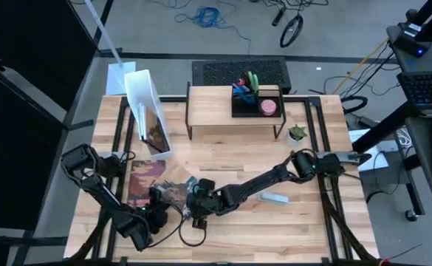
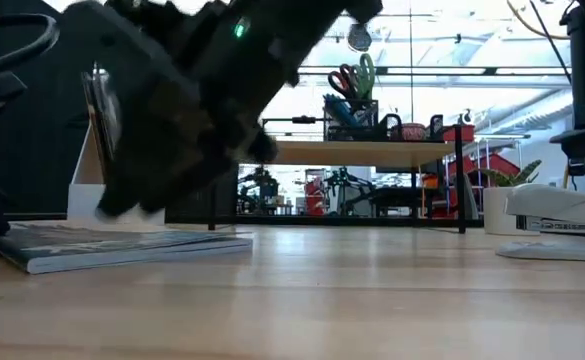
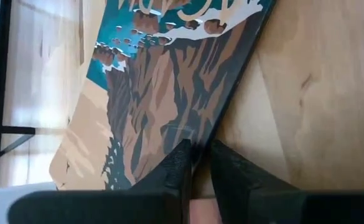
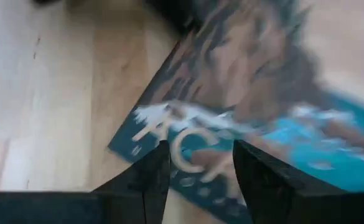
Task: Stock shelves
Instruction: Put the brown book into the white bookshelf
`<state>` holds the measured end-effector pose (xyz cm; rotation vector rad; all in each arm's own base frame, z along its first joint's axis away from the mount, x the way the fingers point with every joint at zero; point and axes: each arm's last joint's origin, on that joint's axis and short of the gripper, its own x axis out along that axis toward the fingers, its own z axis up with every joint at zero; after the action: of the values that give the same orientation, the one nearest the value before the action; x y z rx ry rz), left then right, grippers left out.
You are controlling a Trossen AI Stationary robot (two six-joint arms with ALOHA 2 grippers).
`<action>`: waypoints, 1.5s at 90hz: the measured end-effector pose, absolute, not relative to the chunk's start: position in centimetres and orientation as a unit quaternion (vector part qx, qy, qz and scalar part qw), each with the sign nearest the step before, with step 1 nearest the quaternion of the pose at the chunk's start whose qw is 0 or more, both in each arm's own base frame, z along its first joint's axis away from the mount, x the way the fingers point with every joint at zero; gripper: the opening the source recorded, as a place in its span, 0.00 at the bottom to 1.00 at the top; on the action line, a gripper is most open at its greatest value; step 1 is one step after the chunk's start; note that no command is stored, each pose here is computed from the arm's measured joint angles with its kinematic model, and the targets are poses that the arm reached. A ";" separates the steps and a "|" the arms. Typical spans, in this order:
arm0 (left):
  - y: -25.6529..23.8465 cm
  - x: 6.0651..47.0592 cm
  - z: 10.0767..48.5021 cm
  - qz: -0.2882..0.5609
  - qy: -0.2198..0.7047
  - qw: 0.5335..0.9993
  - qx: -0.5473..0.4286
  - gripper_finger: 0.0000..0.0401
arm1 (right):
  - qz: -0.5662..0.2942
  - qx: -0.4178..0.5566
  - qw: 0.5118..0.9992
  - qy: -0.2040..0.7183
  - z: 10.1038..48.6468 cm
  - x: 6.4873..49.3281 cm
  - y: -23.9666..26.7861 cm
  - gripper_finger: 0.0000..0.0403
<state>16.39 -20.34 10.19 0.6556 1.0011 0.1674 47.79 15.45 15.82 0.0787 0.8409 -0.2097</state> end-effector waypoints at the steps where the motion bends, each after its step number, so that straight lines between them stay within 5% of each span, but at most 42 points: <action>1: -20.3 16.4 10.2 0.079 0.471 0.823 0.308 0.10 | -0.109 0.037 0.906 0.407 16.0 47.7 15.3 0.39; 19: -20.4 16.4 10.2 0.075 0.473 0.821 0.309 0.11 | -0.176 0.060 0.877 0.443 16.7 47.7 10.5 0.39; 48: -20.4 16.4 10.2 0.074 0.472 0.821 0.314 0.36 | -0.113 0.170 0.879 0.432 13.9 49.0 4.5 0.39; 65: -20.3 16.4 10.2 0.078 0.465 0.822 0.321 0.42 | -0.084 0.236 0.872 0.421 12.2 48.5 3.5 0.39; 114: -19.1 18.8 10.2 0.089 0.455 0.821 0.334 0.41 | 0.023 0.262 0.871 0.415 11.9 48.4 6.7 0.39; 135: -19.1 18.9 10.3 0.087 0.465 0.818 0.327 0.13 | 0.035 0.222 0.882 0.414 12.4 48.2 6.9 0.39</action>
<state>18.91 -19.06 10.26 0.6958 0.9918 0.1858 48.23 6.87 12.43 0.4622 0.8631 0.0738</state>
